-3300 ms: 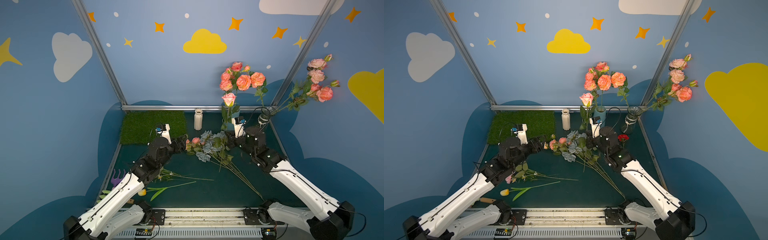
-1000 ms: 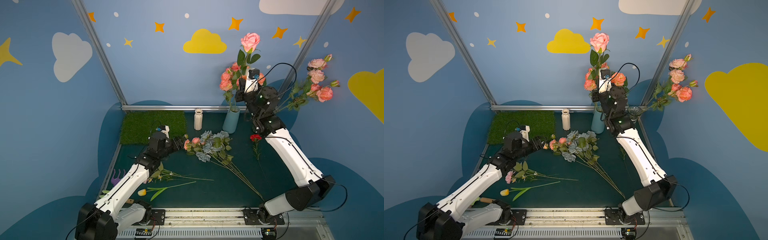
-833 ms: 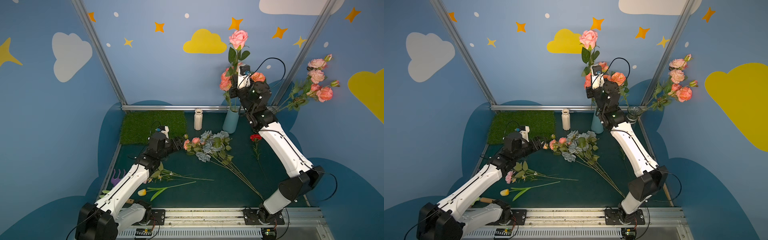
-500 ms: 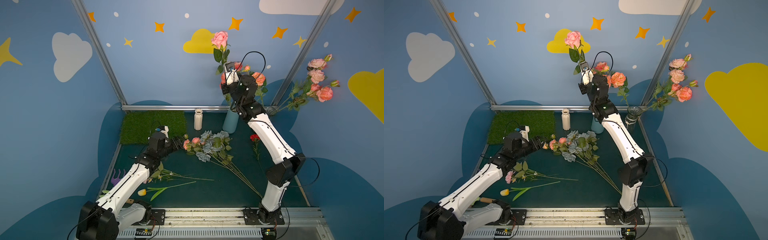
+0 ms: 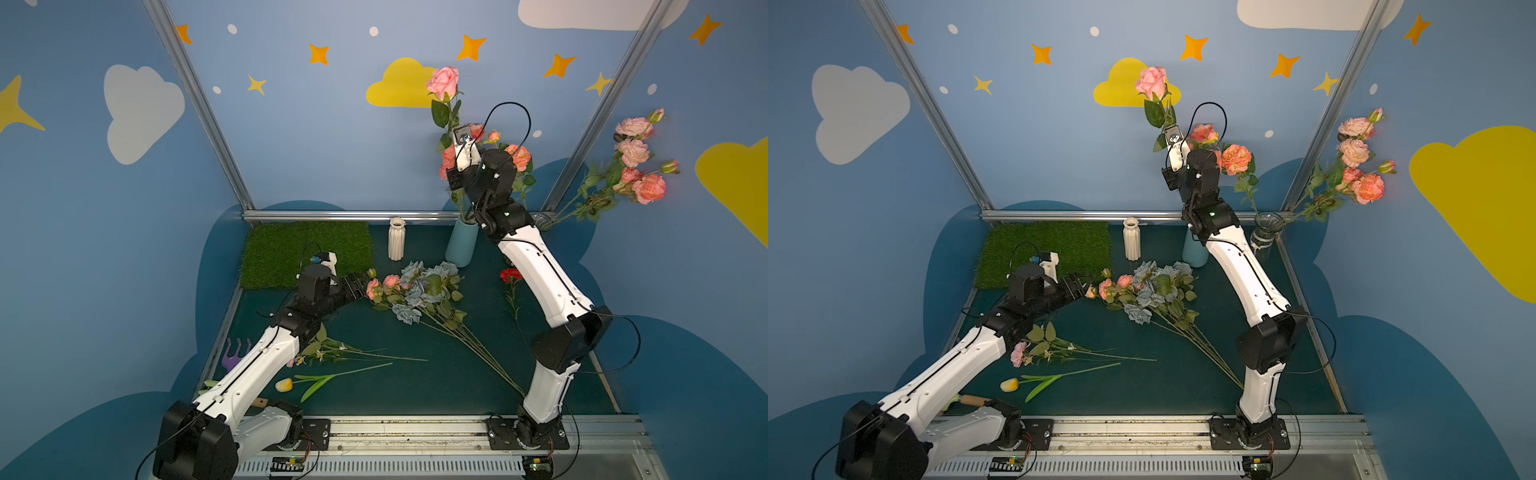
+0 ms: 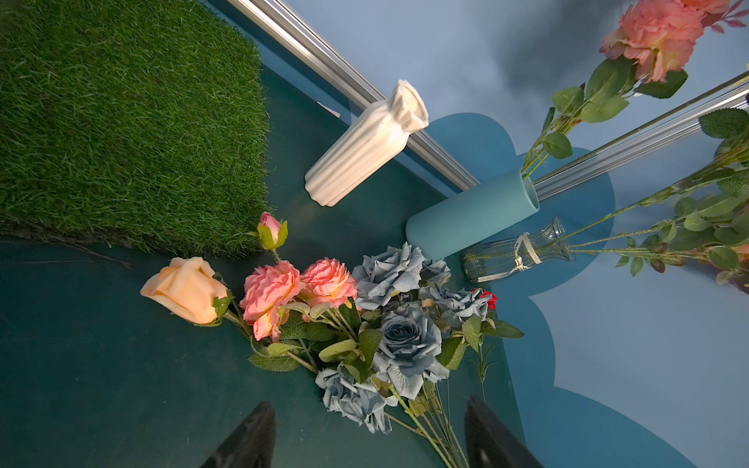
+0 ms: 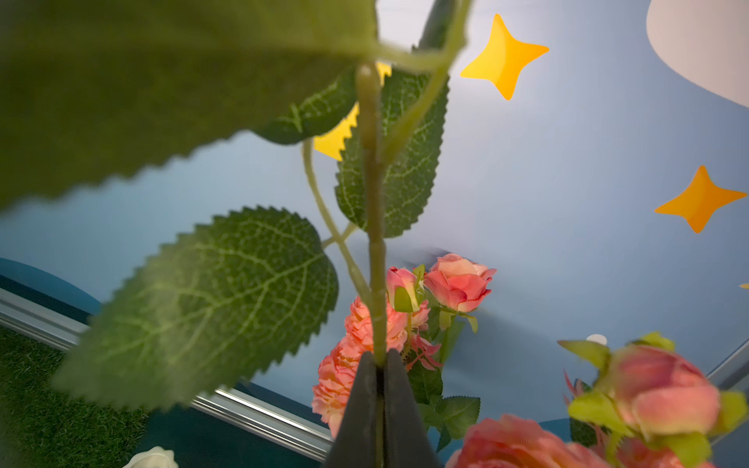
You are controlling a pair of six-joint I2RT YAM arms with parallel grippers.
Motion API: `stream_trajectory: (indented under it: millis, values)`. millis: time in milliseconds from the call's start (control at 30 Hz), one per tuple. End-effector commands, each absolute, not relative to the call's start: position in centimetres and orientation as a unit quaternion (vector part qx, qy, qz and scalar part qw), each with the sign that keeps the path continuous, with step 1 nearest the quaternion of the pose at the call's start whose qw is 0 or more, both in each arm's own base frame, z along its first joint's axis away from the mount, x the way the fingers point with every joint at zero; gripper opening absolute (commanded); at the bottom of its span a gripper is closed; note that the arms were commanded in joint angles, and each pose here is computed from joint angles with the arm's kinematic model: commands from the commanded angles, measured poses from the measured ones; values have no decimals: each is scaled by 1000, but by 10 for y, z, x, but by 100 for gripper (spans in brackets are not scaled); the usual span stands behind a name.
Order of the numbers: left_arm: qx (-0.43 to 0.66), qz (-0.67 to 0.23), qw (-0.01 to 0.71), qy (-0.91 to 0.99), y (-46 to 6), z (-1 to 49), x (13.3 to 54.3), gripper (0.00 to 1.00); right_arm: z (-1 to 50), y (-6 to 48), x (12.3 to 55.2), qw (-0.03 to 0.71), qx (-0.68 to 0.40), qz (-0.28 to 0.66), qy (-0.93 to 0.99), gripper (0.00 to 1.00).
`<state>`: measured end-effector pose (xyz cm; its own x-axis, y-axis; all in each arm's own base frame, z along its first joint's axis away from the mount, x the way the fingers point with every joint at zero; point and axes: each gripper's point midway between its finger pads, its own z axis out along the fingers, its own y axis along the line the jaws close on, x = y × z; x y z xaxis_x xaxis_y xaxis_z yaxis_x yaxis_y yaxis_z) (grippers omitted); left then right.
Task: Place the pink flowers into the vase
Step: Place the flower in the vase.
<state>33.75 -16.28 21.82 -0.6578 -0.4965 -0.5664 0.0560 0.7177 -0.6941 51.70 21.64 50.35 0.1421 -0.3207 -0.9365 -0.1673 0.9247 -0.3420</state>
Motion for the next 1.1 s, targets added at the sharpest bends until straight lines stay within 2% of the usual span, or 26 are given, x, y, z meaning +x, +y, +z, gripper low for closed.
stream_trajectory:
  millis: [0,500,1067]
  values:
    - [-133,-346,390,843,-161,212,339,74,528,202,512,748,-165,-72,639,0]
    - [-134,-343,387,845,-161,208,340,74,510,182,528,736,-137,-80,658,0]
    - [-134,-347,385,845,-162,206,341,74,482,178,549,715,-115,-38,689,0]
